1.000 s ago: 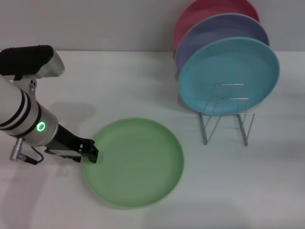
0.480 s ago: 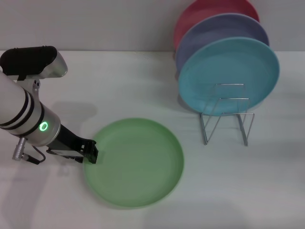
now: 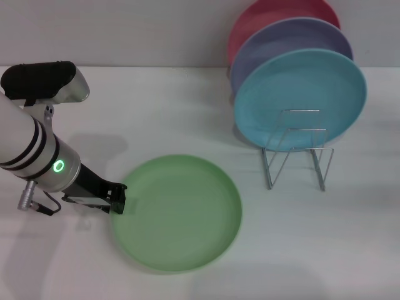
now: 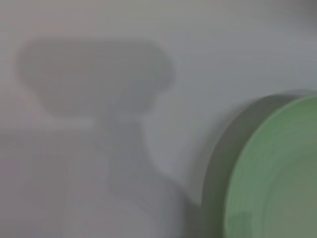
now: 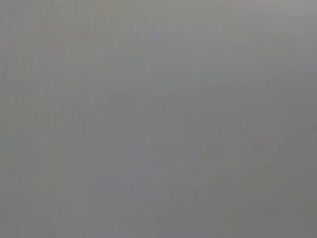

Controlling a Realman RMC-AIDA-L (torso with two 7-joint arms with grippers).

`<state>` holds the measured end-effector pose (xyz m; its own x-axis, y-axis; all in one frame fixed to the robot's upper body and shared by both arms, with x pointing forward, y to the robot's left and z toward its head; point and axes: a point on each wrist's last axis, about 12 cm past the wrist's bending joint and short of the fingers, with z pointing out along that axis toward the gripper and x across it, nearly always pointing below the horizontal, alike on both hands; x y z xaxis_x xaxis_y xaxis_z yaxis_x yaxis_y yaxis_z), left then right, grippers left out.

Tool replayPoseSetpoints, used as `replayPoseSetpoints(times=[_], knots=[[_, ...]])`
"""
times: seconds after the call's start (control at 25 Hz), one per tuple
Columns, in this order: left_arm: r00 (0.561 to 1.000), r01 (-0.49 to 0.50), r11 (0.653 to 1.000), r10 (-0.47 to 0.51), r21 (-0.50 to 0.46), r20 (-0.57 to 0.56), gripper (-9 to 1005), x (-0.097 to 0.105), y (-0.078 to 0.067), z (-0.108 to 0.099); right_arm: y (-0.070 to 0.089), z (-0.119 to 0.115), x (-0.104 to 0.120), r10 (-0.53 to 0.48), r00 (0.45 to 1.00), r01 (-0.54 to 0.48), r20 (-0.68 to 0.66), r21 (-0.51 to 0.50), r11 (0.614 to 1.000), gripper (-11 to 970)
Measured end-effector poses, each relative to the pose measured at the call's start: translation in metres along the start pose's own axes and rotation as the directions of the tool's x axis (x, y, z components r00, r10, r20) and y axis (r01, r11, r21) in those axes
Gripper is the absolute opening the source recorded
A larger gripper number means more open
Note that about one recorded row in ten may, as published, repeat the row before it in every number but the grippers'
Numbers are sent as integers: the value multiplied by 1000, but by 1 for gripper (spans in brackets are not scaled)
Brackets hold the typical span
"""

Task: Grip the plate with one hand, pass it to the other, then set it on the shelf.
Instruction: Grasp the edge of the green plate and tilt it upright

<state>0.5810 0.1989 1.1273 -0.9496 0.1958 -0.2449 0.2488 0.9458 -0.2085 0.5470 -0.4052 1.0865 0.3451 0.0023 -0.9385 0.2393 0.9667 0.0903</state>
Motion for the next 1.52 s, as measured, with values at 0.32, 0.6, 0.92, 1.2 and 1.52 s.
replayPoseSetpoints(times=[0.32, 0.6, 0.92, 1.2, 1.52], knots=[[1000, -7, 1000, 7, 0, 4, 175, 0, 0, 0, 0, 0, 0, -1, 1000, 1, 1, 0, 1000, 709], [1000, -16, 1000, 16, 1, 7, 30, 0, 1, 0, -1, -1, 0, -2, 1000, 2, 0, 1, 1000, 708], [998, 0, 1000, -1, 18, 62, 29, -3, 11, -7, -2, -2, 0, -3, 1000, 3, -2, 3, 1000, 708], [977, 23, 1000, -25, 12, 212, 29, -12, 31, -11, -3, -3, 1, -3, 1000, 3, -3, 9, 1000, 707], [884, 31, 993, -79, 112, 460, 29, -16, 55, -20, -2, -6, 3, -9, 1000, 9, -18, 7, 1000, 707]])
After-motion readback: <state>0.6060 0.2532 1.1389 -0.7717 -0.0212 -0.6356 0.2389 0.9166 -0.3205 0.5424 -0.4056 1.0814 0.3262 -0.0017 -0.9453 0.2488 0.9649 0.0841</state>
